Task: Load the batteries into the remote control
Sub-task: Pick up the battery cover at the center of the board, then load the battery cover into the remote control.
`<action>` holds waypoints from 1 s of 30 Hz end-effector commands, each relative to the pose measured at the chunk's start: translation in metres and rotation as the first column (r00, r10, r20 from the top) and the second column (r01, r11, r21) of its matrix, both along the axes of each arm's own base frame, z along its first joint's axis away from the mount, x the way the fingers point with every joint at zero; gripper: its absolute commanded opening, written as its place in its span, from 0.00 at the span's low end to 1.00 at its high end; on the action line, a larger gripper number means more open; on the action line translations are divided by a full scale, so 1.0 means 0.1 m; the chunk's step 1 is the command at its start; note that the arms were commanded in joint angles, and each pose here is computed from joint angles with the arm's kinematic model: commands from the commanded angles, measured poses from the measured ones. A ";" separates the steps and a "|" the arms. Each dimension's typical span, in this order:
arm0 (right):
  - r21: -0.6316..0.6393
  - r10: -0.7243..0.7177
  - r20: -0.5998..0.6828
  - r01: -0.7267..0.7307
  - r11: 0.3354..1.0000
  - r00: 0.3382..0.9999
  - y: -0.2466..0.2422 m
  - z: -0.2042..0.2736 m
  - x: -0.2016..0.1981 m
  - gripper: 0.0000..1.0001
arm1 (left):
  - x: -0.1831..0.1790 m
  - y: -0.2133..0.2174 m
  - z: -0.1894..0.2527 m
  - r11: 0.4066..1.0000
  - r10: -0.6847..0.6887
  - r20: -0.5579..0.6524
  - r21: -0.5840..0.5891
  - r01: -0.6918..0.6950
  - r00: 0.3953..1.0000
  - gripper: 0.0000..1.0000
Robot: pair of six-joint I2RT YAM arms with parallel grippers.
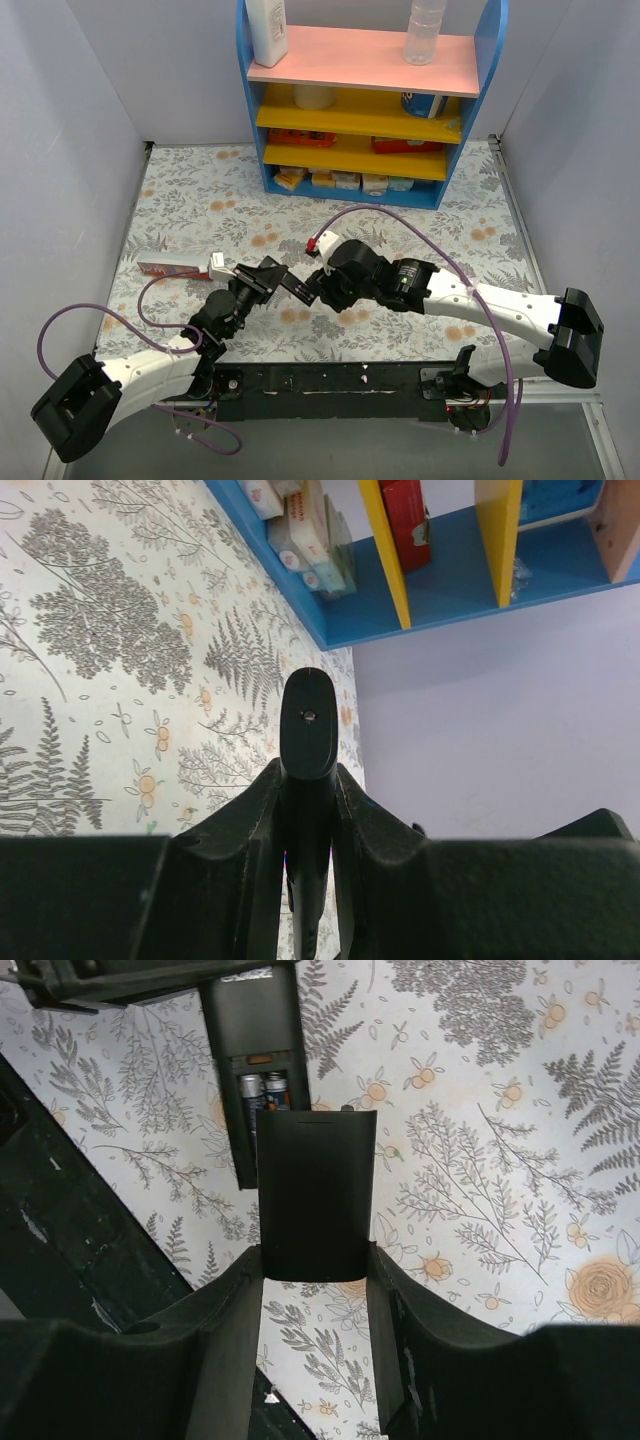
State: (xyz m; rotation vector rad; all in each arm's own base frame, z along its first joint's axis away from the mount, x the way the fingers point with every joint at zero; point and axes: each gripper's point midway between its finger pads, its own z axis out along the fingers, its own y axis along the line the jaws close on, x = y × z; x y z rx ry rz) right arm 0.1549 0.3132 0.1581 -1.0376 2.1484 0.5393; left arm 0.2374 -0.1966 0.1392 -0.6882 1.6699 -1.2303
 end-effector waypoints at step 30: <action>-0.037 0.093 -0.003 -0.093 0.995 0.996 0.29 0.04 -0.12 0.24 | -0.26 -0.15 0.15 0.980 -0.149 0.083 -0.122 0.158 0.985 0.00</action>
